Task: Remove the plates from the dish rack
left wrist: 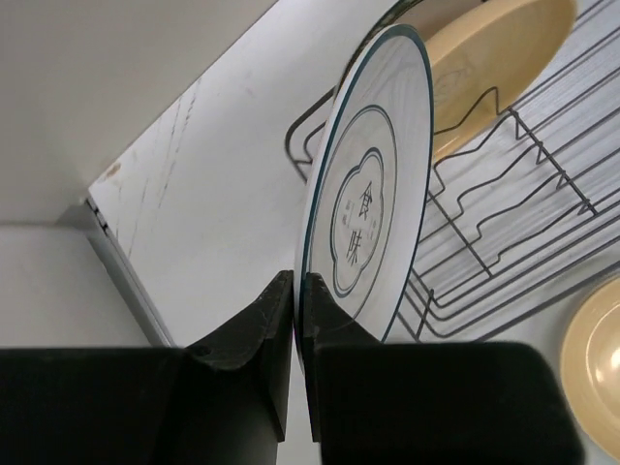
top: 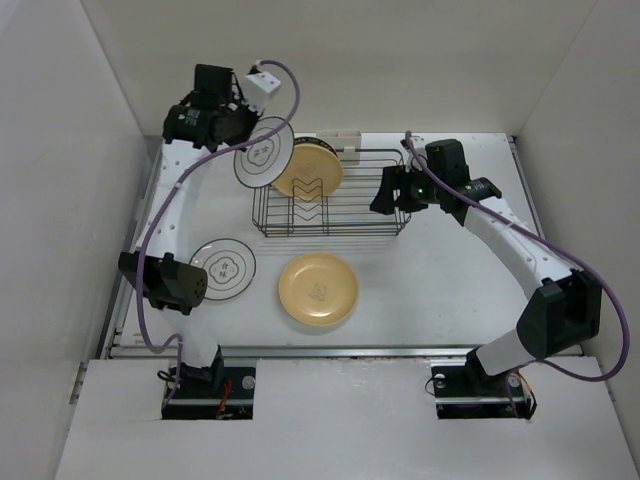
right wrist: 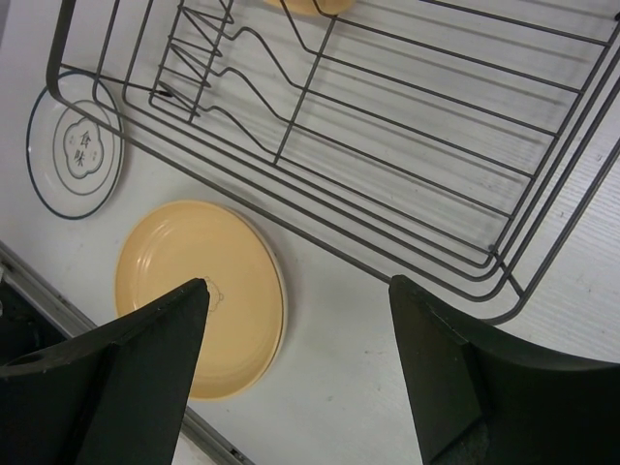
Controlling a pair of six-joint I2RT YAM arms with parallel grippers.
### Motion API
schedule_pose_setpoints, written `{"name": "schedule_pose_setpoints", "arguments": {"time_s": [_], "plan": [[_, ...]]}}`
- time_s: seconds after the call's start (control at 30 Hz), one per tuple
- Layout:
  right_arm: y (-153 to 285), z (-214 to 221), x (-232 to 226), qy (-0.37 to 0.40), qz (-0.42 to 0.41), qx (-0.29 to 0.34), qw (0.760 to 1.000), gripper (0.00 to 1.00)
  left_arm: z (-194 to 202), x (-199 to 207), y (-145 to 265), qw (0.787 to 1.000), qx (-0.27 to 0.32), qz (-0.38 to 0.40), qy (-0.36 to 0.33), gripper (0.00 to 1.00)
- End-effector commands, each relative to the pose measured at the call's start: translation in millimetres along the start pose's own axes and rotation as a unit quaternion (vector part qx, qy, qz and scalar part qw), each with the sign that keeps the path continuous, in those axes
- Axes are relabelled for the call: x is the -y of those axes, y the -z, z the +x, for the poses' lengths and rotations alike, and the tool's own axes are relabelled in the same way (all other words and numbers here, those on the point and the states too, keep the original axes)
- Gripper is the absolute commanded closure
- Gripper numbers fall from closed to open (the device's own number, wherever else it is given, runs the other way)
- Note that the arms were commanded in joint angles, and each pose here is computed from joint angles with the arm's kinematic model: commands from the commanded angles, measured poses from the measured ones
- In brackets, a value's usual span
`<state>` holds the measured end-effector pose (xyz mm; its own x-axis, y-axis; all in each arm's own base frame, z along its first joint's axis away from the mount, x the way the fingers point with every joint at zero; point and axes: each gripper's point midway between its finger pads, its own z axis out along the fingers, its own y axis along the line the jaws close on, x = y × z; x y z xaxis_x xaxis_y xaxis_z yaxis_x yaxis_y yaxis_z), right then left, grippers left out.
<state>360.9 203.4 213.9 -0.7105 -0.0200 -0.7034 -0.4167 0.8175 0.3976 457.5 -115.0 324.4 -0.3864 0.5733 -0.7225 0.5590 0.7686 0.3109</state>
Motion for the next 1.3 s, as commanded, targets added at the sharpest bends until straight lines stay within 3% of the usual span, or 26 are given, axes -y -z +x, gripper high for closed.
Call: {"name": "schedule_pose_setpoints", "arguments": {"time_s": [0.0, 0.13, 0.3, 0.47, 0.6, 0.97, 1.13, 1.2, 1.27], "plan": [[-5, -15, -10, 0.01, -0.032, 0.024, 0.999, 0.19, -14, -16, 66, 0.996, 0.052, -0.013, 0.074, 1.0], [-18, -22, -14, 0.011, -0.051, 0.018, 0.998, 0.19, 10, -17, 94, 0.989, 0.04, 0.02, 0.14, 1.0], [-37, -44, -9, 0.009, -0.042, 0.028, 0.999, 0.19, 90, -35, 118, 0.976, -0.043, 0.022, 0.212, 1.0], [-60, -76, -4, 0.017, -0.038, 0.051, 0.998, 0.19, 179, -14, 107, 0.951, -0.174, 0.069, 0.246, 1.0], [-91, -96, -3, 0.039, -0.031, 0.067, 0.997, 0.19, 220, 11, 94, 0.925, -0.246, 0.131, 0.259, 1.0], [-167, -130, -19, 0.095, -0.009, 0.111, 0.989, 0.19, 283, 23, 38, 0.864, -0.357, 0.178, 0.307, 1.0], [-185, -138, -29, 0.103, -0.016, 0.121, 0.987, 0.32, 305, 20, 25, 0.855, -0.388, 0.161, 0.305, 1.0], [-190, -138, -28, 0.099, -0.017, 0.124, 0.987, 0.45, 320, 20, 19, 0.847, -0.41, 0.157, 0.3, 0.98], [-194, -139, -32, 0.102, -0.017, 0.13, 0.986, 0.6, 327, 22, 16, 0.842, -0.419, 0.156, 0.303, 0.87]]}}
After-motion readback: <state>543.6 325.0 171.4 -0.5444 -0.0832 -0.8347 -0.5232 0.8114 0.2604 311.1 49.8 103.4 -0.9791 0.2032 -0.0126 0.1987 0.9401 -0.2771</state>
